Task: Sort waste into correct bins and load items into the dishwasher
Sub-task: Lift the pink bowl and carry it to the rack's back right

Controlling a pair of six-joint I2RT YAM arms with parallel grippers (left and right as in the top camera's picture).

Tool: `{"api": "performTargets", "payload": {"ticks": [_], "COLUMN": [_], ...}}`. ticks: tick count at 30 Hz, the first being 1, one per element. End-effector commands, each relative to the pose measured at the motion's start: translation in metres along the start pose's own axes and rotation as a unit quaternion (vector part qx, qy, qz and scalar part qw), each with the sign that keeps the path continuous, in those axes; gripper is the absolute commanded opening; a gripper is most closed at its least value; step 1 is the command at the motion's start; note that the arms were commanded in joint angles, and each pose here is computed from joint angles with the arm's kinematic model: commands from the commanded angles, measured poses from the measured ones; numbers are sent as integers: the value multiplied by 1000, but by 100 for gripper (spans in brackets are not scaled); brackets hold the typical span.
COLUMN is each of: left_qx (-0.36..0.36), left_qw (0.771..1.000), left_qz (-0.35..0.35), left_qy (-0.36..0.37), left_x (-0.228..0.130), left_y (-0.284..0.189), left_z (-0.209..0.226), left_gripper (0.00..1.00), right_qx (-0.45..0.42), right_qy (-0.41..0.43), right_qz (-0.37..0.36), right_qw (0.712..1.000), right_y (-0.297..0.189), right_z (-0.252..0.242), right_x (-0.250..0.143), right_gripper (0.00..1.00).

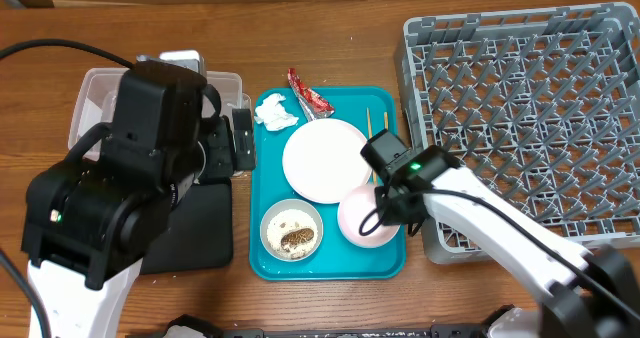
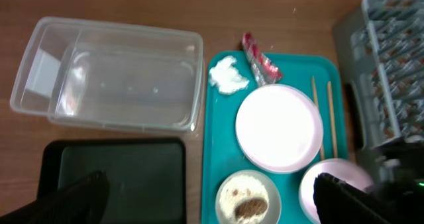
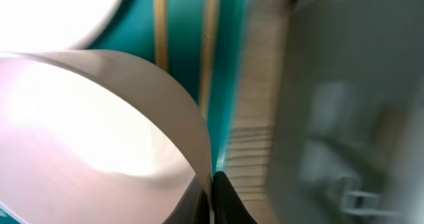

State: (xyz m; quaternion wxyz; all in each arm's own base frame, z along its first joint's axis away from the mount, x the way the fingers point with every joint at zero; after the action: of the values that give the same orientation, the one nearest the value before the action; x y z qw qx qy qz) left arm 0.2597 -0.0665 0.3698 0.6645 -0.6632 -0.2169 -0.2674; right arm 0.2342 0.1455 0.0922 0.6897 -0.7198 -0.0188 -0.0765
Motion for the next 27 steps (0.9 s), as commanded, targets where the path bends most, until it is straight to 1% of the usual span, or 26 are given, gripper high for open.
{"api": "performTargets", "payload": {"ticks": [1, 5, 8, 10, 12, 14, 19, 24, 27], "left_qx": [9, 7, 5, -2, -7, -7, -31, -32, -33], "left_qw": [1000, 1000, 1000, 1000, 1000, 1000, 999, 999, 999], "left_qz": [3, -3, -6, -5, -5, -4, -2, -2, -5], "left_qy": [-5, -7, -7, -8, -8, -7, -8, -8, -9], "left_x": [0, 1, 1, 0, -1, -1, -1, -2, -3], "left_y": [1, -2, -4, -6, -6, -6, -7, -8, -11], "left_z": [3, 3, 4, 2, 1, 1, -7, -7, -7], "left_gripper": [100, 100, 100, 100, 100, 100, 100, 100, 100], "right_qx": [-13, -24, -58, -98, -140, -171, -224, -282, -314], "right_qy": [76, 144, 209, 248, 289, 326, 396, 421, 423], "right_qz": [-147, -277, -382, -428, -458, -468, -454, -410, -409], "right_qw": [986, 950, 899, 864, 829, 804, 766, 758, 745], "right_y": [-64, -127, -174, -194, -209, -214, -201, -172, -165], "right_z": [-20, -54, -97, -128, -158, -182, -227, -258, -272], "right_x": [42, 64, 77, 80, 82, 84, 100, 110, 122], "right_gripper": [4, 4, 4, 4, 4, 4, 4, 4, 4]}}
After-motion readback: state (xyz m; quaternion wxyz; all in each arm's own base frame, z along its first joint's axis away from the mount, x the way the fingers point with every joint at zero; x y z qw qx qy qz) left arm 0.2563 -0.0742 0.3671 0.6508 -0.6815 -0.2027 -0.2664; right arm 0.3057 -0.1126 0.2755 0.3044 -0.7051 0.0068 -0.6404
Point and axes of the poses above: each gripper's point midway between its finger pads, its own y axis out along the fingers, its own z axis along the line the jaws close on, x = y × z, the point moved 1 cm from there along -y, back along the fingers, and after that the axes turned 9 degrees about y, right-handed, at the moved point
